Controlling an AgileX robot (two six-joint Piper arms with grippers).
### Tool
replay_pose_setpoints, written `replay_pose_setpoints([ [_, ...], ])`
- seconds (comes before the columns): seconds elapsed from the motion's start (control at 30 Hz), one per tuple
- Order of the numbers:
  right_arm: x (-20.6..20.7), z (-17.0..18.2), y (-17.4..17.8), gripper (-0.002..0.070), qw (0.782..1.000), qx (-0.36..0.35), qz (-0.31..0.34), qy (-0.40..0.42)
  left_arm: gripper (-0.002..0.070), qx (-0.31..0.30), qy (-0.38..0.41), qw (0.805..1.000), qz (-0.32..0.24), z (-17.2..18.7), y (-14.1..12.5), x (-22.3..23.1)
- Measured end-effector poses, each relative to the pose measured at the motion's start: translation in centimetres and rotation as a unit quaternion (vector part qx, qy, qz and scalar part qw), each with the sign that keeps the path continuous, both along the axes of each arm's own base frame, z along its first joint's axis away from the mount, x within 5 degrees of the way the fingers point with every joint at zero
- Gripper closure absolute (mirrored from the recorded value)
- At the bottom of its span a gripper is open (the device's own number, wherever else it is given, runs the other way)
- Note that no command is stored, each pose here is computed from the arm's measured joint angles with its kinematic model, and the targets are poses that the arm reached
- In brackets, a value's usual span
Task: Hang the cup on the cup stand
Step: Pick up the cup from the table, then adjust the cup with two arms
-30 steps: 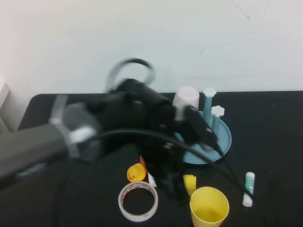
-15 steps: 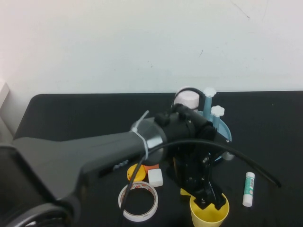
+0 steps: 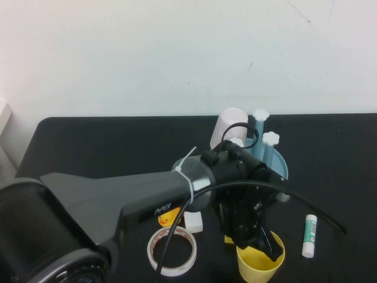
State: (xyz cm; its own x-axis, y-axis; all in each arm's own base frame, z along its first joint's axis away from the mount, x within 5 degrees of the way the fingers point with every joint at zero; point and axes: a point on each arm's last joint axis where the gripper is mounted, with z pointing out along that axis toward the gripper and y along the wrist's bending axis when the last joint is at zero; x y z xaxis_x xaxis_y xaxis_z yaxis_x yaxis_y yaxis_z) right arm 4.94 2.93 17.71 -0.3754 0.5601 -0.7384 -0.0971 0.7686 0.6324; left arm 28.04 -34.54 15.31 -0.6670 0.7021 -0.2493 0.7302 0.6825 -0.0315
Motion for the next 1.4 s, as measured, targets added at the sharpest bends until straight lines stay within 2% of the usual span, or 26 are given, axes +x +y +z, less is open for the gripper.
replay_pose_setpoints([
  [0.17,0.0,0.0,0.0,0.0678,1.000,0.000,0.000,0.000,0.0668,0.006,-0.021,1.000,-0.015,0.9,0.2,0.2],
  [0.33,0.0,0.1,0.1,0.0678,1.000,0.013,0.003,0.001,0.0669,-0.008,-0.089,0.995,-0.041,6.7,1.6,-0.2],
  [0.47,-0.1,0.1,0.4,0.0678,1.000,0.019,0.019,-0.001,0.0669,-0.056,-0.169,0.983,-0.054,13.0,4.4,-2.1],
  [0.63,-0.2,0.6,0.8,0.0678,0.998,0.035,0.043,-0.023,0.0669,-0.131,-0.241,0.960,-0.060,17.4,9.1,-6.0],
  [0.8,-0.4,1.0,1.3,0.0678,0.996,0.035,0.073,-0.039,0.0669,-0.201,-0.323,0.923,-0.062,18.3,13.6,-9.7],
  [0.87,-0.5,1.6,1.5,0.0678,0.995,0.023,0.085,-0.050,0.0669,-0.225,-0.364,0.901,-0.071,18.3,15.3,-11.0],
  [1.0,-0.1,3.8,1.7,0.0678,0.993,0.006,0.107,-0.047,0.0669,-0.245,-0.425,0.866,-0.096,18.5,17.7,-13.0],
  [1.2,2.0,6.3,2.9,0.0678,0.982,0.017,0.188,-0.007,0.0669,-0.224,-0.465,0.850,-0.109,18.8,18.6,-13.3],
  [1.3,3.8,7.1,3.6,0.0673,0.970,0.059,0.237,0.015,0.0669,-0.216,-0.479,0.843,-0.112,18.9,18.7,-13.1],
  [1.4,5.6,8.0,4.2,0.0622,0.953,0.105,0.283,0.026,0.0669,-0.208,-0.497,0.834,-0.116,19.2,18.7,-13.0],
])
